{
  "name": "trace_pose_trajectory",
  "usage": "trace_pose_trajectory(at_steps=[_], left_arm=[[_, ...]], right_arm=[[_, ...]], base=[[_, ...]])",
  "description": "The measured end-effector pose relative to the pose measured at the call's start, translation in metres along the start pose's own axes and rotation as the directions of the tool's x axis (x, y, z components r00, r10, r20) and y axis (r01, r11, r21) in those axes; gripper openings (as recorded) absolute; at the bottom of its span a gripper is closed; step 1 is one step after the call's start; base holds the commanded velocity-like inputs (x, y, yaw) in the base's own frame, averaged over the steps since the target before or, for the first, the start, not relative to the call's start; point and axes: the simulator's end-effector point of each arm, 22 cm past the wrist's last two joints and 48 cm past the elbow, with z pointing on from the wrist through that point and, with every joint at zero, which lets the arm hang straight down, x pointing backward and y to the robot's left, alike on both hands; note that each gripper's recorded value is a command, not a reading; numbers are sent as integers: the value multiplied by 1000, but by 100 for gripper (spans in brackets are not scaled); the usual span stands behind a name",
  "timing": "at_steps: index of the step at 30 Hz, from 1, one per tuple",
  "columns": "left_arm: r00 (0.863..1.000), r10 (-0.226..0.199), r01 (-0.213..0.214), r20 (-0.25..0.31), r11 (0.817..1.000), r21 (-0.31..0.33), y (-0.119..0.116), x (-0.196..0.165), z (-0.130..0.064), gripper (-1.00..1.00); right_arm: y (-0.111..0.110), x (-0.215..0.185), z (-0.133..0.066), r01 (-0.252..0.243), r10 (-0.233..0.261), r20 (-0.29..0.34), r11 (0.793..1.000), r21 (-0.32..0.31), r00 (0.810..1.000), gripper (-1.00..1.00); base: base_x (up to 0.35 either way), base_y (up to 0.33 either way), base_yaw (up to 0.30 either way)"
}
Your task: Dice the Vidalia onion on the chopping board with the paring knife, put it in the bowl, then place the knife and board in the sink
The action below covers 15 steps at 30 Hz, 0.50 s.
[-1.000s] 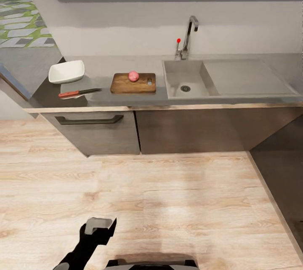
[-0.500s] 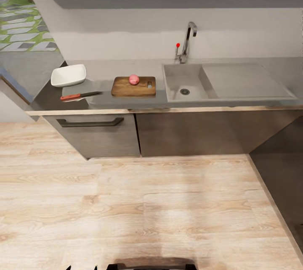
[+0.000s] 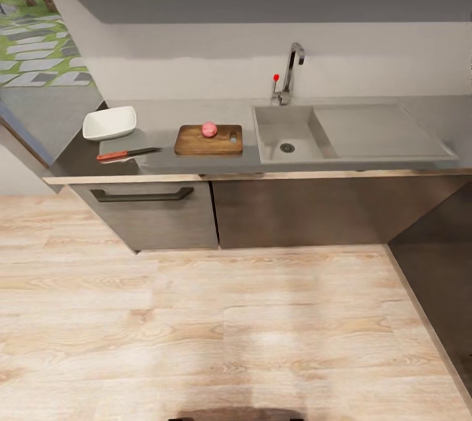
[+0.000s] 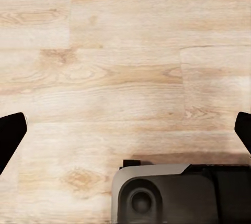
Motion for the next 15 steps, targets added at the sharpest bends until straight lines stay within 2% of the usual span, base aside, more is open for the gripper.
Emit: trace_pose_trajectory(at_steps=[4,8,15], left_arm=[[1000,2,-2,-20,1000,-4,1,9,-3,100],[997,-5,4,-83,1000,-14,-3,38,-14,100],[998,-6,5,-67,1000,-17,-4,38,-17,100]], right_arm=[[-1,-2,0,-1,1,5,1000,1,1000,100],[-2,-5,1,-3,2,13,1000,3,1000,100],[-2,-9,2,-5,5,24,1000,6,1000,100]], base=[[0,0,0],[0,0,0],[0,0,0]])
